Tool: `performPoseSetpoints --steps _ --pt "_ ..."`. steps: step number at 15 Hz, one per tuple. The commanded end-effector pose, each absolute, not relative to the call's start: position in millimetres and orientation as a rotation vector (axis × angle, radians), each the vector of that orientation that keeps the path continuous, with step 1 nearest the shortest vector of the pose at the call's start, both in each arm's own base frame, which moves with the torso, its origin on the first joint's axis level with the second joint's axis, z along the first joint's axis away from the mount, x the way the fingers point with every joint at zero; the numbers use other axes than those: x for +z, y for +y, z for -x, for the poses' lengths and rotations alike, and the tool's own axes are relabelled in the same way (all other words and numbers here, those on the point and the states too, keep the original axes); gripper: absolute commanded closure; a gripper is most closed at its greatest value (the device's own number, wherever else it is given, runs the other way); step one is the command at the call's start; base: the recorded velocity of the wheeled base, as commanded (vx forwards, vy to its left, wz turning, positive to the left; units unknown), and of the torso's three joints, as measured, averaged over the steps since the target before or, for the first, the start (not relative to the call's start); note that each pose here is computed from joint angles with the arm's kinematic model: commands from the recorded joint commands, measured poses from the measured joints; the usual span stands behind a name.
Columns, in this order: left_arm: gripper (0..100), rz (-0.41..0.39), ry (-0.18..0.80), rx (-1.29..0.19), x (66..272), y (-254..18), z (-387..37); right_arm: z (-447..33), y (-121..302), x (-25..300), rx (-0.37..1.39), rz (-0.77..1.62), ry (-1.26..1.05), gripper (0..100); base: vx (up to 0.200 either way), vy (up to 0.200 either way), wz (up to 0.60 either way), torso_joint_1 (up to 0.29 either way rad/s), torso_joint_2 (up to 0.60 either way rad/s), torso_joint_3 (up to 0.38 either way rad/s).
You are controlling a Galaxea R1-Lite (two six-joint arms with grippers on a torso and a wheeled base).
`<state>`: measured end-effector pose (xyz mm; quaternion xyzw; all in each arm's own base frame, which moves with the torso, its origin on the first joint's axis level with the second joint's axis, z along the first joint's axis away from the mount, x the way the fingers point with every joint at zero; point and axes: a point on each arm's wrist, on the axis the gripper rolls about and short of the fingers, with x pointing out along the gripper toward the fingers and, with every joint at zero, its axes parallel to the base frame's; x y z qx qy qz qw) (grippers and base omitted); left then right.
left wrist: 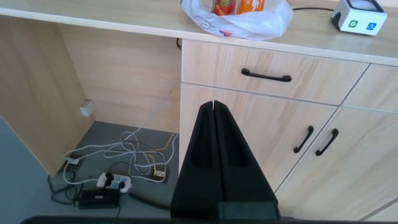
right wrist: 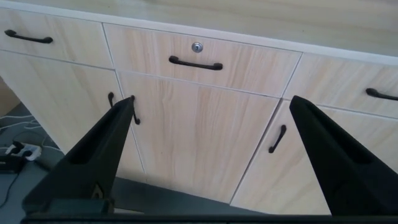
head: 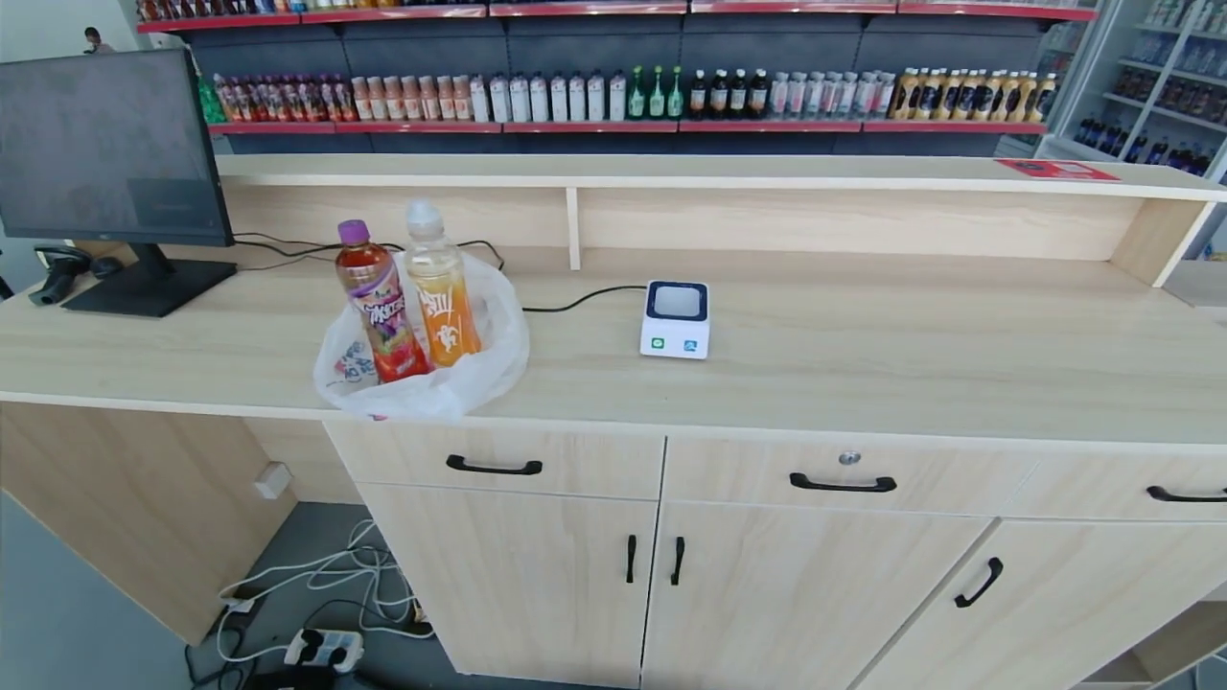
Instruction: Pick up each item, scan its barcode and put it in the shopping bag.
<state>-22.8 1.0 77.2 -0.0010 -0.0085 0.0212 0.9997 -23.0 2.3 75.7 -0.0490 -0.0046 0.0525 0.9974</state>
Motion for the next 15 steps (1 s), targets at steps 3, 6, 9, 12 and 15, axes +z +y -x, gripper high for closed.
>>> performPoseSetpoints --steps 3,6,9,12,15 --pt "100 0.002 -0.017 0.043 77.2 1.0 22.8 22.9 2.3 75.8 0.104 0.100 -0.008 0 0.000 0.000 -0.40 -0.003 0.00 0.005" --pt "100 0.002 -0.015 0.043 77.1 1.0 22.8 22.9 2.3 75.8 0.104 0.098 -0.008 0 0.000 0.000 0.00 0.000 0.00 0.000" --pt "100 0.005 -0.015 0.043 77.1 1.0 22.8 22.9 2.3 75.8 0.104 0.098 -0.008 0 -0.200 0.000 0.00 0.005 0.00 0.004" --pt "100 0.005 -0.014 0.043 77.1 1.0 22.7 22.9 2.3 75.8 0.104 0.101 -0.008 0 -0.200 0.000 0.00 0.010 0.01 0.001" --pt "100 0.005 -0.014 0.043 77.1 1.0 22.7 22.9 2.3 75.8 0.104 0.103 -0.008 0 -0.200 0.000 0.00 0.004 0.00 0.001"
